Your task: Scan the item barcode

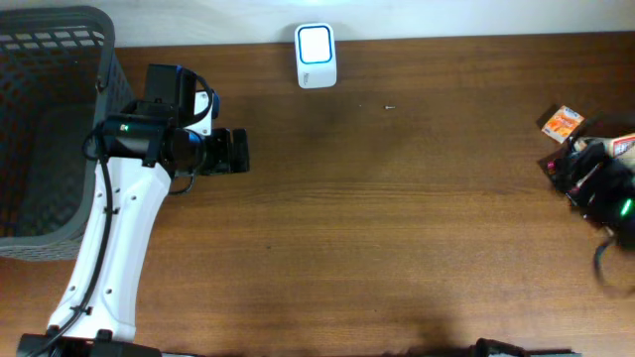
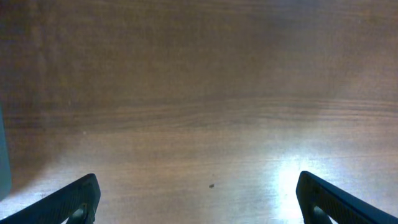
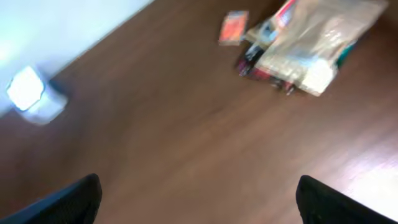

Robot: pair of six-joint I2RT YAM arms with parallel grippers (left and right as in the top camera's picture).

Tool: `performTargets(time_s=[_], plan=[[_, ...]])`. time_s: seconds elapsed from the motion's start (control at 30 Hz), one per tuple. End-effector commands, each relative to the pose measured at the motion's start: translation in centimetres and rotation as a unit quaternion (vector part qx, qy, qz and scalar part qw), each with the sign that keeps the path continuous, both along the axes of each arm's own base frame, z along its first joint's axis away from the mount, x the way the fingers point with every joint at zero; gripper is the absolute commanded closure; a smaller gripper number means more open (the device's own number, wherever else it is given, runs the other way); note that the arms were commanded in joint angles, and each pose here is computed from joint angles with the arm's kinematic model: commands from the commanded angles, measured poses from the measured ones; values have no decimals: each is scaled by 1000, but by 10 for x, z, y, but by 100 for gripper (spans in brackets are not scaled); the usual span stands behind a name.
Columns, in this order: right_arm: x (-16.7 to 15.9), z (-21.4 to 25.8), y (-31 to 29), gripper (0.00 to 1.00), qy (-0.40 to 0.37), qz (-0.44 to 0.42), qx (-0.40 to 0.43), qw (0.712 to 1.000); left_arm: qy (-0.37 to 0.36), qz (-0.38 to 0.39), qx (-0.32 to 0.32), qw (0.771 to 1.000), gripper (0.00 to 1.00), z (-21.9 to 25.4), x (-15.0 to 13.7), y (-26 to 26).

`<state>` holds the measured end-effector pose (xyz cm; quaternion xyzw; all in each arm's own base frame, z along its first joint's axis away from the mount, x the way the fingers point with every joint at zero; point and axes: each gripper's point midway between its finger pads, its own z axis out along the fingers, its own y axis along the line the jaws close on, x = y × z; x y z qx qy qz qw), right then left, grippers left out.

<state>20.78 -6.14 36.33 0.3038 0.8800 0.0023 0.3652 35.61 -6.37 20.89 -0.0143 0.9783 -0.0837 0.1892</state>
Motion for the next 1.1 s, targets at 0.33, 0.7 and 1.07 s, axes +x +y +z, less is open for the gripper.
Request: performTargets(time_s=[0.33,0.7,1.07], plan=[[-99,-70,48,2,3,79,20,997,-2,-5,5,1000,1,0,1,0],[-39,-89,74,1,-181,240,-74,951,-2,-5,5,1000,1,0,1,0],[16,-140,104,2,-385,295,-126,865,-2,-5,5,1000,1,0,1,0]])
